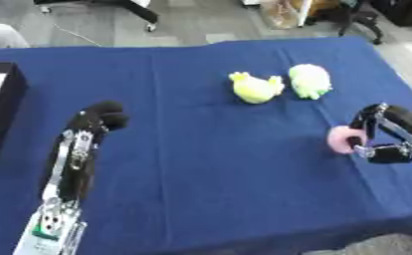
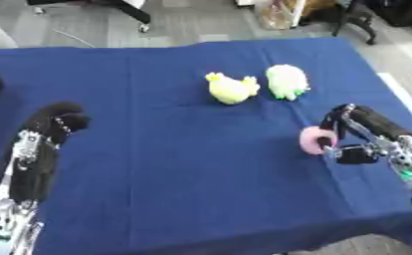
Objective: Pick up the objects with one hand, pass them to the other hand, and then place them into the box on the other side of the table.
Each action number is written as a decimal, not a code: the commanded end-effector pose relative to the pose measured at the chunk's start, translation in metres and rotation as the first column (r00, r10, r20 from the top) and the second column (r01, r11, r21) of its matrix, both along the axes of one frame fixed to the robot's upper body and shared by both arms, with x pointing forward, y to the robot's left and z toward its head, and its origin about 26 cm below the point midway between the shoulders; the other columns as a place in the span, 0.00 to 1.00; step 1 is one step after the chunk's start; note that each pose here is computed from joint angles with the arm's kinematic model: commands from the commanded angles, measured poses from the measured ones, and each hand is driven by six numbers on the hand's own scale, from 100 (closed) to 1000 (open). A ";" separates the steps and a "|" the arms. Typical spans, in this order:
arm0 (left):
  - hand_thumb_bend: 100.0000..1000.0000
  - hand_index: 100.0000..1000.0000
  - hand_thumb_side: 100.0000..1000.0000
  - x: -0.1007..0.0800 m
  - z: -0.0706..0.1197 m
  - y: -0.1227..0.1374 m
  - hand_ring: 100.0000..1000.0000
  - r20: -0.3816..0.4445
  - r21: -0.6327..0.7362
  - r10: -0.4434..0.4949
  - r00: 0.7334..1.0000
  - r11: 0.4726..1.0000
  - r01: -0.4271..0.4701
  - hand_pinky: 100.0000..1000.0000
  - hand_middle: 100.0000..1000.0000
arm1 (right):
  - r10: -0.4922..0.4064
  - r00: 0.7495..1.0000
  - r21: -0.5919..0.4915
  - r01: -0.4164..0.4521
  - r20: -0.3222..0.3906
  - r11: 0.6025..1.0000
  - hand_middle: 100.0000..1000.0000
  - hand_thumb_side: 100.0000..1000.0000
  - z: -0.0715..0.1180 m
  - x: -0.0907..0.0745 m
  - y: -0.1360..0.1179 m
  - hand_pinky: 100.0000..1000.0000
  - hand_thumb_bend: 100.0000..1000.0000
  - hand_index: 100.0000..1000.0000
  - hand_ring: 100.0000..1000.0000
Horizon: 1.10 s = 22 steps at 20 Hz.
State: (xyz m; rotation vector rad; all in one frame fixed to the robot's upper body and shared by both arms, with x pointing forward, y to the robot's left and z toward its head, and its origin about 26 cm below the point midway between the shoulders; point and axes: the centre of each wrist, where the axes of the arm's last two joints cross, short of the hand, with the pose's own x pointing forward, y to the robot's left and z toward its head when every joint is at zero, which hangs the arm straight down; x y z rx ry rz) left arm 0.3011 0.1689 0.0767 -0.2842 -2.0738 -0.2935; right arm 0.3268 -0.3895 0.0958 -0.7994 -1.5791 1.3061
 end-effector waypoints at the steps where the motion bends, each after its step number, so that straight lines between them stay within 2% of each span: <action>1: 0.08 0.75 0.80 0.001 0.006 0.002 0.66 0.023 0.007 0.000 1.000 1.000 -0.001 0.74 0.65 | 0.019 0.996 0.017 -0.020 0.092 1.000 0.32 0.00 0.026 0.006 0.004 0.63 0.00 0.26 0.31; 7: 0.08 0.75 0.80 0.000 0.005 0.002 0.66 0.020 0.008 0.000 1.000 1.000 0.000 0.74 0.65 | 0.105 0.980 0.051 -0.115 0.169 0.992 0.31 0.00 0.049 0.020 0.033 0.63 0.00 0.26 0.30; 11: 0.08 0.75 0.80 0.000 0.005 0.001 0.66 0.018 0.009 -0.003 1.000 1.000 0.003 0.74 0.65 | 0.185 0.961 0.062 -0.201 0.207 0.978 0.31 0.00 0.061 0.029 0.060 0.63 0.00 0.26 0.30; 17: 0.08 0.75 0.80 0.000 0.004 0.000 0.66 0.015 0.013 -0.009 1.000 1.000 0.009 0.74 0.65 | 0.341 0.893 0.126 -0.390 0.295 0.912 0.30 0.00 0.079 0.040 0.124 0.62 0.00 0.26 0.28; 22: 0.07 0.75 0.80 0.000 0.004 0.000 0.66 0.015 0.029 -0.013 1.000 1.000 0.012 0.74 0.65 | 0.469 0.815 0.187 -0.548 0.341 0.815 0.29 0.00 0.089 0.039 0.177 0.61 0.00 0.26 0.28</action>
